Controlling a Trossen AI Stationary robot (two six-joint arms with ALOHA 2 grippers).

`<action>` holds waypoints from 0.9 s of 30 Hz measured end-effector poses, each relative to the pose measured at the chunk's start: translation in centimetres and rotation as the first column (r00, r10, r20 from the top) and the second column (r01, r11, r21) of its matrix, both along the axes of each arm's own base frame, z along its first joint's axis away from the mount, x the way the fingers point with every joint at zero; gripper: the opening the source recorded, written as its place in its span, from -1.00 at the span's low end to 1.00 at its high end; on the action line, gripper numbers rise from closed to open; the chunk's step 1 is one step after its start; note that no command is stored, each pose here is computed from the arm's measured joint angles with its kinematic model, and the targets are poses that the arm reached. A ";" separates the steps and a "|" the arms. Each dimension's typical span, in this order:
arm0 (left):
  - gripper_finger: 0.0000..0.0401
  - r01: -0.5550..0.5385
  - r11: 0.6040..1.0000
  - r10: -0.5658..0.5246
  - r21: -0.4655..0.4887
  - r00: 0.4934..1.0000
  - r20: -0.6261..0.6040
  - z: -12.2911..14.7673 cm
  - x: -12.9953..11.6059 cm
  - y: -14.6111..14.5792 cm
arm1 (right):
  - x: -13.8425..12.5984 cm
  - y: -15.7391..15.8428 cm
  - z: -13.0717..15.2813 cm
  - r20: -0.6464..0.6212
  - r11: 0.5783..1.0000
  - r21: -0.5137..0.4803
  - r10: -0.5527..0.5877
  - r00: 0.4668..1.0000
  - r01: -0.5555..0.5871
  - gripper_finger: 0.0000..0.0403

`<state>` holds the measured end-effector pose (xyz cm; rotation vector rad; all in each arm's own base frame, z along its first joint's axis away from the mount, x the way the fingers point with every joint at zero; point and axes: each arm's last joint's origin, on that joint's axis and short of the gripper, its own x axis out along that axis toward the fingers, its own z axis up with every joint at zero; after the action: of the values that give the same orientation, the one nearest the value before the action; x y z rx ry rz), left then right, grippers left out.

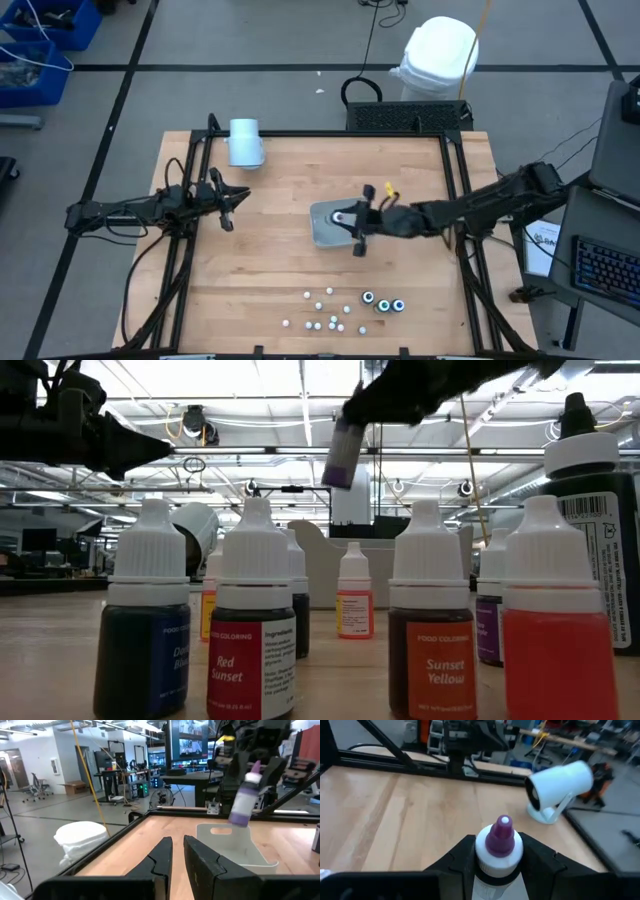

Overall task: Pick & Place food coloring
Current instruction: Put the large purple food coloring bottle into the gray bin

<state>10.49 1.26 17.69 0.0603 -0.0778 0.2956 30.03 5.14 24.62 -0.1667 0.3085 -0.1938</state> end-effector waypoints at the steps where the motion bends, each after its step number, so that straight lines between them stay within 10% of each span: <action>1: -0.72 0.000 1.000 0.000 0.000 1.000 0.000 0.0 0.0 0.0 | 0.4 -0.5 -0.4 -0.004 1.000 0.023 0.009 1.000 -0.009 -0.44; 27: -0.72 -0.014 0.998 0.014 0.053 1.000 -0.001 0.1 0.0 0.0 | 4.7 -4.9 -9.1 -0.143 0.987 0.137 -0.065 0.988 0.084 -0.44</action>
<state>10.47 1.30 17.83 0.1140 -0.0836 0.3078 34.71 0.24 15.49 -0.0269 0.4651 -0.2341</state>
